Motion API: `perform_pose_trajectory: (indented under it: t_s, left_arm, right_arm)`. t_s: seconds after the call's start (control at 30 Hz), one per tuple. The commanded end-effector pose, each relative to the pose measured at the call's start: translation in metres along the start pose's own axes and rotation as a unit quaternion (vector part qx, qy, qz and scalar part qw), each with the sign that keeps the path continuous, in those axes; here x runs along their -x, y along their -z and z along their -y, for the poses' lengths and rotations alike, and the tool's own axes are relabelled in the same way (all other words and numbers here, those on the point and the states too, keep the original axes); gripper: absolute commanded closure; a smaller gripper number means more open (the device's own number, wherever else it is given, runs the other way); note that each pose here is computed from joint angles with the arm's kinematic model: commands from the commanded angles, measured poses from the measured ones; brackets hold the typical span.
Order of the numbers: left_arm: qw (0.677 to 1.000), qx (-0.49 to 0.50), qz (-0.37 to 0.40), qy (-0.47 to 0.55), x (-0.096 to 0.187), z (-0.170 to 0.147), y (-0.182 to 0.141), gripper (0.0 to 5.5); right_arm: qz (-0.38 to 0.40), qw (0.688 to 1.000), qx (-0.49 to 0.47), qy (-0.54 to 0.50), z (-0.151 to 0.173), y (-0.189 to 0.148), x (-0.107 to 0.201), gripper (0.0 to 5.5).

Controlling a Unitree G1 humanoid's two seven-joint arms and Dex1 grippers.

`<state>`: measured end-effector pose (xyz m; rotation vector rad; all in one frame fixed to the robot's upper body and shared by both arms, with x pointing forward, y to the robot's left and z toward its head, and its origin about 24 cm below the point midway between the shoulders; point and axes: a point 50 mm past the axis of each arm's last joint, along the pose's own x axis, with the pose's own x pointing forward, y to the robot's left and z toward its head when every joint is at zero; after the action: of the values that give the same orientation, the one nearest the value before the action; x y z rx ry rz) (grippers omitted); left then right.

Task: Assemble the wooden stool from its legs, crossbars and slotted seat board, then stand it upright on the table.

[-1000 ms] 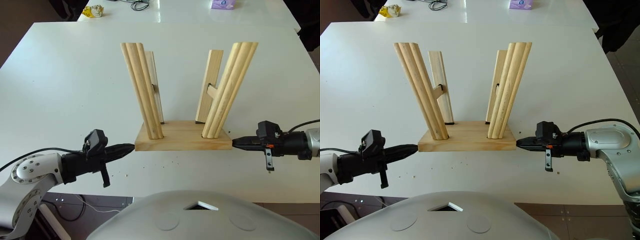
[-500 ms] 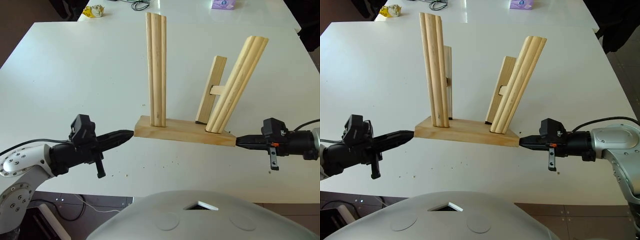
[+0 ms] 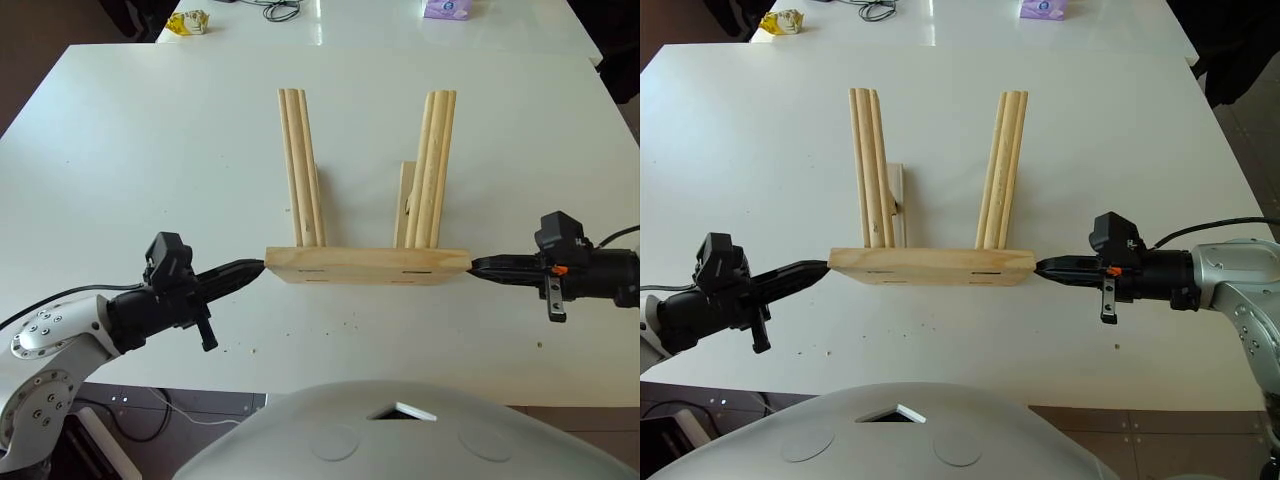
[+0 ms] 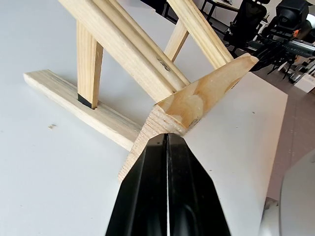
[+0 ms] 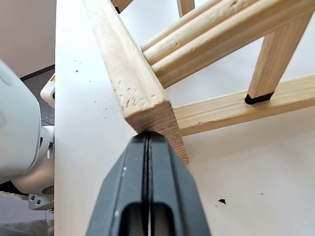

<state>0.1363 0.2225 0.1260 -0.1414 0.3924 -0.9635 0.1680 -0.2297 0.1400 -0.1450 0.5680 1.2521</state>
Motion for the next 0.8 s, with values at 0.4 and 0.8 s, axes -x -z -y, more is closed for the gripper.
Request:
perform_pose_trajectory:
  t_s: [0.4, 0.8]
  left_arm:
    - [0.996, 0.015, 0.017, 0.084, -0.02, 0.013, 0.007, 4.76]
    - [0.997, -0.021, 0.03, 0.071, -0.007, -0.01, -0.02, 3.74]
  right_arm:
    - [0.047, 0.996, 0.026, -0.072, -0.002, 0.004, -0.025, 4.46]
    - [0.027, 0.997, 0.039, -0.054, 0.01, 0.011, -0.017, 3.06]
